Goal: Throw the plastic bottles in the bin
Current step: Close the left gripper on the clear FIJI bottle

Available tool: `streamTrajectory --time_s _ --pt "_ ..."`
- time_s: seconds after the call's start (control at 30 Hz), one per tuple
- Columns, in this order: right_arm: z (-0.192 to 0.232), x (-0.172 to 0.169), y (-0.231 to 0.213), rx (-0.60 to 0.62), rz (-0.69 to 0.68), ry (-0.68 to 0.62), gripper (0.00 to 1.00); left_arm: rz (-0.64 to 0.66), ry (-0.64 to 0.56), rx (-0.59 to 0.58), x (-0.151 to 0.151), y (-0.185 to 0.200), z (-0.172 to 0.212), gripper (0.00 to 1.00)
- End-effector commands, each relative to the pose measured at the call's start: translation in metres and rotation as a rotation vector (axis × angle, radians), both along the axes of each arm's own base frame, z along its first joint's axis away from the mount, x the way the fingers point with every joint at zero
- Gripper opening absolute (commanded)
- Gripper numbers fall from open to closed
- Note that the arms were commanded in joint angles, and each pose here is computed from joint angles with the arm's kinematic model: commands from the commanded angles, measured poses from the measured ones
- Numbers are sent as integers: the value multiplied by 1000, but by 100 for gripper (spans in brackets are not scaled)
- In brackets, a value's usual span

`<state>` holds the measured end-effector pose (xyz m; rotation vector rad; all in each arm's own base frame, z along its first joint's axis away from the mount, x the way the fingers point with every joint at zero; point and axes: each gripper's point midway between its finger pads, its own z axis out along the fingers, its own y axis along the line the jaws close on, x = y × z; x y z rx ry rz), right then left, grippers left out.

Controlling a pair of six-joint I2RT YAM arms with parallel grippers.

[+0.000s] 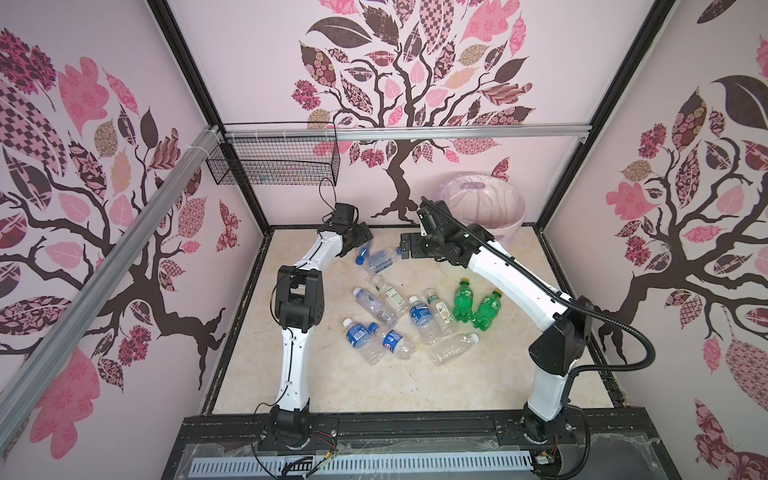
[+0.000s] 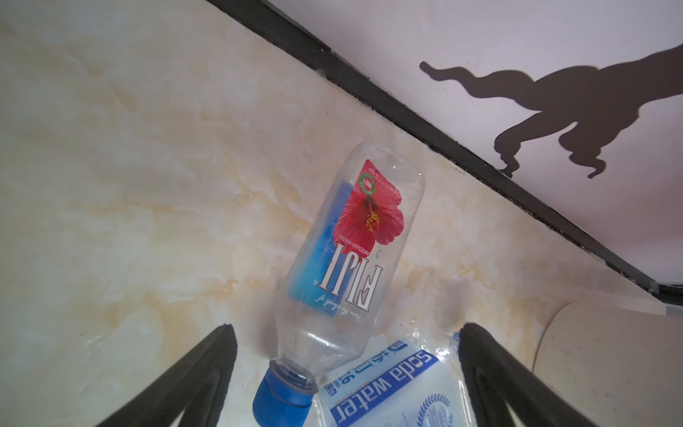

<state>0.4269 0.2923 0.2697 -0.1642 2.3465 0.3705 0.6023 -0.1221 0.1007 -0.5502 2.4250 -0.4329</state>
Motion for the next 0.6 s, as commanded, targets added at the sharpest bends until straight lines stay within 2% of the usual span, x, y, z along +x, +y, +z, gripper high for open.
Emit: streamTrajectory --time_s 0.0,0.27,0.57 --pt "-4 5 4 15 -4 32 100 -45 2 13 3 -12 -8 97" --pt "-17 0 4 22 -4 74 100 -65 44 31 2 -16 -34 96" --pt "-25 -5 -2 1 -10 97 100 -79 63 27 4 -21 -53 83"
